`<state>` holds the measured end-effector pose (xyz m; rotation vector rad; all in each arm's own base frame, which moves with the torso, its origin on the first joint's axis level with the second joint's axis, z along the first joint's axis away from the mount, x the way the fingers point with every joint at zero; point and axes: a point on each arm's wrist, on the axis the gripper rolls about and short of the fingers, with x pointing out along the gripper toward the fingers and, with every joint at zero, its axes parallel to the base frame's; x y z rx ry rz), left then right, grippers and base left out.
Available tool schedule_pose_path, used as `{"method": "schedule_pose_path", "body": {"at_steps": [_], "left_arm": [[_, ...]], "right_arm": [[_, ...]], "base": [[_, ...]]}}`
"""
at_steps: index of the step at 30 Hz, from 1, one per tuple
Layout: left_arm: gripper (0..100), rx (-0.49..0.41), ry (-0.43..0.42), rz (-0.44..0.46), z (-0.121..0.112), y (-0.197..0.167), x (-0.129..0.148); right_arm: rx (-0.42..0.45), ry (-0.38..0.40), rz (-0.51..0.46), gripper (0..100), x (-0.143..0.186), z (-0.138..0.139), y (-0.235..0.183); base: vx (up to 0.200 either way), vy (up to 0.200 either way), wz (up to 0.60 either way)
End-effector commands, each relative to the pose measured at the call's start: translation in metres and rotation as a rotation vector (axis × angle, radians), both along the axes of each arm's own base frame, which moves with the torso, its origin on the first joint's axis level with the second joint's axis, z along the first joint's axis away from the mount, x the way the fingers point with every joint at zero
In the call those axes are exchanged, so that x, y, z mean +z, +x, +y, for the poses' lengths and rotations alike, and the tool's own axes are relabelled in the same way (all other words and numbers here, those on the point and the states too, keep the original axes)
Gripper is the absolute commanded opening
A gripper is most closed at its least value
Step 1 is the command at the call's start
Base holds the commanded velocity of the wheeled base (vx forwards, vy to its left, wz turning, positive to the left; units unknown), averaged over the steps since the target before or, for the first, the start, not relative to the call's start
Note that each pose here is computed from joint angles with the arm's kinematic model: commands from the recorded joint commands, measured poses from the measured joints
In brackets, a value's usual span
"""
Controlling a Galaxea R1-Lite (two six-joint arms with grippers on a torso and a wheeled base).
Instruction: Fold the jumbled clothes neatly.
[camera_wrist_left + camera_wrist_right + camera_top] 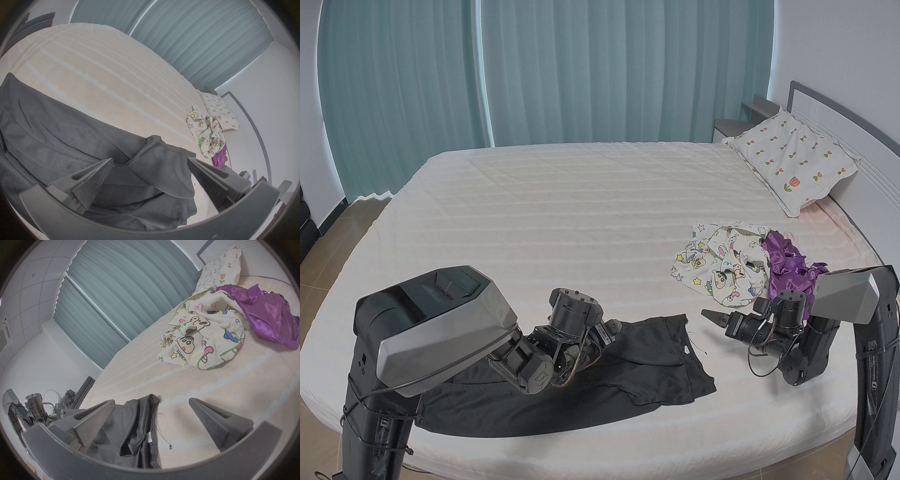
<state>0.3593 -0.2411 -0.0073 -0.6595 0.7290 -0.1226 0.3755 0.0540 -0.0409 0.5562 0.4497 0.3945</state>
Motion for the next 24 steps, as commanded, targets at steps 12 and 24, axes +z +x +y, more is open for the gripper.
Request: {"method": "schedule_pose_path", "body": {"at_steps": [12,24], "left_arm": [[100,0.005,0.028,0.028,0.001,0.004,-0.021],[100,-0.043,0.103,0.055,0.007,-0.007,-0.028]], "right_arm": [[0.004,-0.001,0.005,100,-0.002,0.001,0.000],[0.002,0.002,-0.001,100,-0.001,0.001,0.001]], "base": [[0.000,0.000,0.00],[0.000,0.000,0.00]]}}
